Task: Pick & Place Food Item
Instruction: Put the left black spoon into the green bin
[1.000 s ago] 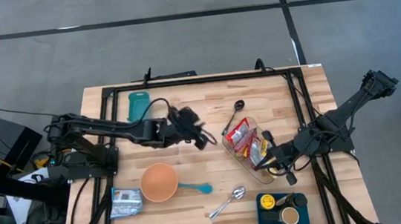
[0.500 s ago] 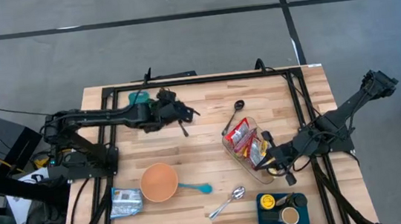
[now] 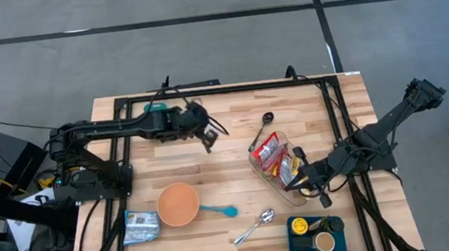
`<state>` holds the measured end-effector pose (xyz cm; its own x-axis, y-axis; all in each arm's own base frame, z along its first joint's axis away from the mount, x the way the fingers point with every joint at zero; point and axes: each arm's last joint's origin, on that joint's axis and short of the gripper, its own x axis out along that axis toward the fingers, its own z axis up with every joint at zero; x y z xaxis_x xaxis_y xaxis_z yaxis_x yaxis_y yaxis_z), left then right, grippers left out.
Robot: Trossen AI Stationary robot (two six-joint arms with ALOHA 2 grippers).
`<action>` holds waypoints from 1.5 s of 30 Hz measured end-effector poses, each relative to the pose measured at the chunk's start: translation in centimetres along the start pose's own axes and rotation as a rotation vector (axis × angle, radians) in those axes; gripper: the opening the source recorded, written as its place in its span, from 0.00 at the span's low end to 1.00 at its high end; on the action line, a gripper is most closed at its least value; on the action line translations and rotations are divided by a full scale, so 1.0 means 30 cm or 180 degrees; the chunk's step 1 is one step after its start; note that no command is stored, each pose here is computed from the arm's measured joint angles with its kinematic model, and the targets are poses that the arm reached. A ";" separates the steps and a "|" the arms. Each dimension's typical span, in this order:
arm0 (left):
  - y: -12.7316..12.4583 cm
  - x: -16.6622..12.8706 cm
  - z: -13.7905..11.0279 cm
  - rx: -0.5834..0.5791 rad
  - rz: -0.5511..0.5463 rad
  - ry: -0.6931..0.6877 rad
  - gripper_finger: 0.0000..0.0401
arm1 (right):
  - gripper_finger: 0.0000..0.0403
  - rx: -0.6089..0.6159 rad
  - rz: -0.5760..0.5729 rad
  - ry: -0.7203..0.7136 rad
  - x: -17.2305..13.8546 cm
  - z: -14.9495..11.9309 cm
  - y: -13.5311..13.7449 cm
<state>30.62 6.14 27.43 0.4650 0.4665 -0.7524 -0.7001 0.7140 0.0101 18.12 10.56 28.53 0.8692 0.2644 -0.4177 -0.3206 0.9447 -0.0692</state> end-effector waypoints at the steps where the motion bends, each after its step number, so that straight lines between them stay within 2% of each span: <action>1: -0.008 0.000 0.000 0.0175 -0.0221 0.0065 0.01 | 0.02 0.0000 0.0000 0.0000 0.000 0.000 0.000; 3: -0.027 -0.003 0.004 0.0482 -0.0725 0.0139 0.01 | 0.02 -0.0001 0.0000 0.0000 0.000 0.000 0.000; 6: -0.053 -0.010 0.029 0.0715 -0.1291 -0.0050 0.01 | 0.02 -0.0009 0.0000 0.0001 0.000 0.000 0.000; 9: -0.069 -0.018 0.059 0.0763 -0.1479 -0.0367 0.00 | 0.02 -0.0009 0.0000 0.0000 0.000 0.000 0.000; 13: -0.062 -0.019 0.097 0.0803 -0.1514 -0.0714 0.00 | 0.02 -0.0007 0.0000 0.0000 0.000 0.000 0.000; 19: 0.037 0.018 0.155 0.0561 -0.1287 -0.0871 0.00 | 0.02 -0.0009 0.0000 0.0001 0.000 0.000 0.000; 27: 0.252 0.078 0.218 0.0130 -0.0790 -0.0903 0.01 | 0.02 -0.0008 0.0000 0.0002 0.000 -0.001 0.000; 35: 0.450 0.106 0.244 -0.0244 -0.0353 -0.0911 0.00 | 0.02 -0.0023 -0.0002 0.0063 0.000 -0.007 0.000; 40: 0.532 0.111 0.247 -0.0398 -0.0178 -0.0915 0.01 | 0.02 -0.0028 -0.0003 0.0090 0.000 -0.010 0.000; 45: 0.568 0.112 0.247 -0.0614 -0.0122 -0.0919 0.00 | 0.02 -0.0028 -0.0002 0.0090 0.000 -0.010 0.000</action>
<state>24.26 23.75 29.97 0.6076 0.5895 -0.5322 -0.7560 0.6348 -0.1600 18.02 10.50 28.27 0.8586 0.2581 -0.4430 -0.3235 0.9431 -0.0774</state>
